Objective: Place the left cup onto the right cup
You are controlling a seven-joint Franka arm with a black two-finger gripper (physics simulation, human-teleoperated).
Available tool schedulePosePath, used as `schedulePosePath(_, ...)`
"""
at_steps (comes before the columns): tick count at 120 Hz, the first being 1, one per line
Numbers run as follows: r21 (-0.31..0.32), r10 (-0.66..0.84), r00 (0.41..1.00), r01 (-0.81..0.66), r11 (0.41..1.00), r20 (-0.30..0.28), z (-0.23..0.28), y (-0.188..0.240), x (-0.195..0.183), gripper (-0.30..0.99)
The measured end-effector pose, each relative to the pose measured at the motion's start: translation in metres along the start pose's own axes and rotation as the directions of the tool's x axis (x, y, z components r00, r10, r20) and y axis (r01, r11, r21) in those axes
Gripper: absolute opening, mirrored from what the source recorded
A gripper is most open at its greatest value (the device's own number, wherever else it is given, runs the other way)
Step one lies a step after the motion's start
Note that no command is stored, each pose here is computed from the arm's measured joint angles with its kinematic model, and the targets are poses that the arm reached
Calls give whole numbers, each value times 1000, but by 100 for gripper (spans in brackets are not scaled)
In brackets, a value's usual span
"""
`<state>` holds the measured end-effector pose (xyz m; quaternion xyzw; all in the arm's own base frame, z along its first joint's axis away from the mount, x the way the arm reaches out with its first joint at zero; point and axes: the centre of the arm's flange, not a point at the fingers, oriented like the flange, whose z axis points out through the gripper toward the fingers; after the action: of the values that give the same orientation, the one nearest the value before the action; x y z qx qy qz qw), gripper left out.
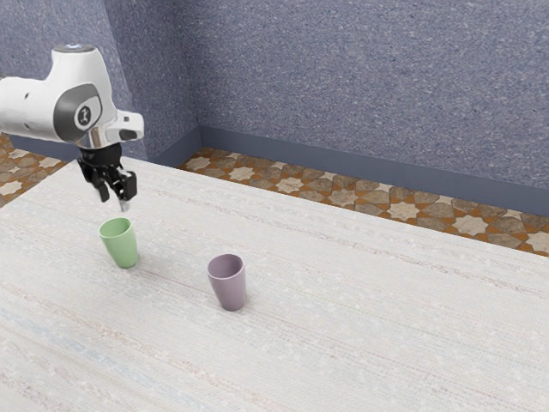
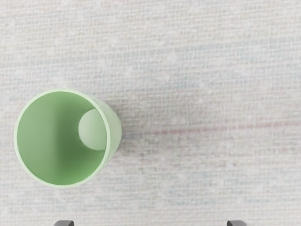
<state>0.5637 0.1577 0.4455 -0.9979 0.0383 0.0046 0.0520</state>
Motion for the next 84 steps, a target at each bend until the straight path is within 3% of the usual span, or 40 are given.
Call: schedulePosePath(84,6,38,999,-38,999,13,45,-19,14,33)
